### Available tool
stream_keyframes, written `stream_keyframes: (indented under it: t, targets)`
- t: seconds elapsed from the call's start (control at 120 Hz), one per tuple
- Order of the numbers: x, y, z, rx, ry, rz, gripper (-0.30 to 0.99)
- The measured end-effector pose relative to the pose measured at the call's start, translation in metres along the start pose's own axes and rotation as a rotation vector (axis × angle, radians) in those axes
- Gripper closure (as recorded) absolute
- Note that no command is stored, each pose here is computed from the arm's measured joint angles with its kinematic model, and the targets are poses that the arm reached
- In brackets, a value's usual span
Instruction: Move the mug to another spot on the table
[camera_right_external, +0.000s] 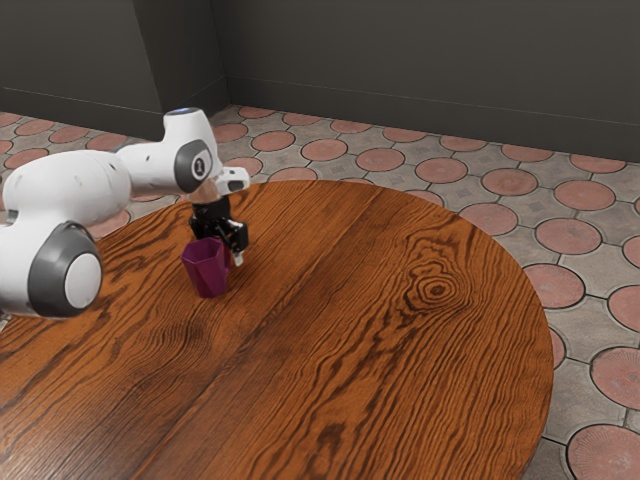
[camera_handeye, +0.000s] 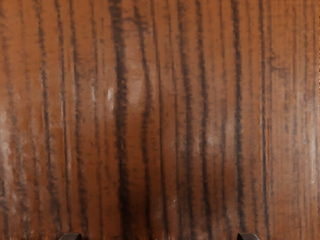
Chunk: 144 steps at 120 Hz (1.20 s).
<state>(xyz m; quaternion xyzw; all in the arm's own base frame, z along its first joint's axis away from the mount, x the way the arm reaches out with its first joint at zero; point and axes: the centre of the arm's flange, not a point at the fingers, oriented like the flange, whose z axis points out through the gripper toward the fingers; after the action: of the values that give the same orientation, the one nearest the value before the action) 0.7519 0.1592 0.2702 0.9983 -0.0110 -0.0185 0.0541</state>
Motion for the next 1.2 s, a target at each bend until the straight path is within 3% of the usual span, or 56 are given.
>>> stream_keyframes:
  t: [0.133,0.267,0.5,0.9,1.067,1.2]
  targets:
    - [-0.001,-0.001,0.001,-0.014,-0.003,-0.018,0.41]
    - [-0.002,-0.001,0.001,0.033,-0.023,-0.014,0.47]
    - [-0.017,0.0,-0.003,0.051,-0.149,-0.058,0.59]
    - [-0.041,0.037,-0.028,-0.041,-0.34,-0.173,0.63]
    - [-0.044,0.049,-0.028,-0.13,-0.373,-0.253,0.63]
    - [-0.038,0.06,-0.042,-0.119,-0.351,-0.333,0.63]
